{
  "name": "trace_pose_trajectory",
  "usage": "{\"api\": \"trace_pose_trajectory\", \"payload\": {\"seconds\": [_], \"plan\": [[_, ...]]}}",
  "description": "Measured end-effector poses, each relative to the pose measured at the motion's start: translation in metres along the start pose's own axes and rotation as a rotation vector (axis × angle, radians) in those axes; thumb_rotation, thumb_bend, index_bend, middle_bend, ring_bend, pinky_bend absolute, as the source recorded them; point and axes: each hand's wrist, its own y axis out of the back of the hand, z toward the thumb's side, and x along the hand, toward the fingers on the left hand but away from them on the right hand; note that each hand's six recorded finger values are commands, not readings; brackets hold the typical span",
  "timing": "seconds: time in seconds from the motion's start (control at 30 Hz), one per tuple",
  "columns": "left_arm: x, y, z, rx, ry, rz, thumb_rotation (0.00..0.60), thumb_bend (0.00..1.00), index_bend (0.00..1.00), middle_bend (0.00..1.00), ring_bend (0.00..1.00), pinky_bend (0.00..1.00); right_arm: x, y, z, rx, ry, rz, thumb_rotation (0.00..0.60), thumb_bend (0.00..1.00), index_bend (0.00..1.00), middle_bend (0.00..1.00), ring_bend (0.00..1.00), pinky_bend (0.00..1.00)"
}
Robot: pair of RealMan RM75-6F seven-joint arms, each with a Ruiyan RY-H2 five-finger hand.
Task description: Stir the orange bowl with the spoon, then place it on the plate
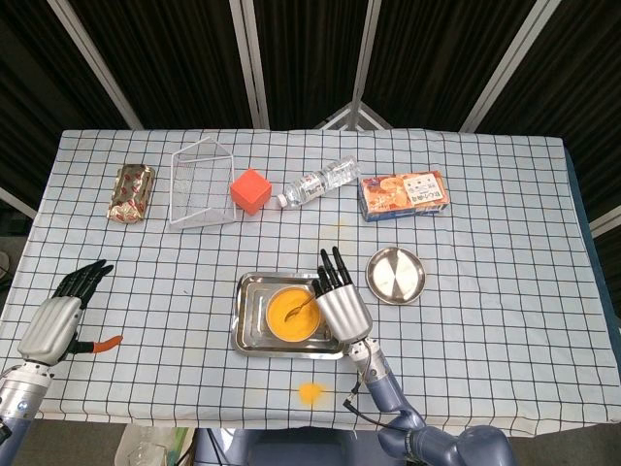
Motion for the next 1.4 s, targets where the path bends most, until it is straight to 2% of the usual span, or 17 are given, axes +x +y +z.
{"api": "trace_pose_trajectory", "payload": {"seconds": [0.57,0.87,1.4], "plan": [[-0.001,-0.002,0.001,0.011,0.001,-0.003,0.6,0.0,0.0,0.0,0.0,0.02,0.005,0.019,-0.009,0.005,-0.003,-0.063,0.6,0.64,0.8,0.38,0.09,0.0],[-0.001,-0.004,0.001,0.018,0.001,-0.007,0.6,0.0,0.0,0.0,0.0,0.02,0.023,0.013,-0.029,0.026,-0.023,-0.027,0.6,0.64,0.8,0.38,0.09,0.0],[0.0,-0.003,0.001,0.016,0.003,-0.006,0.6,0.0,0.0,0.0,0.0,0.02,0.027,0.004,-0.031,0.034,-0.031,0.006,0.6,0.64,0.8,0.38,0.09,0.0]]}}
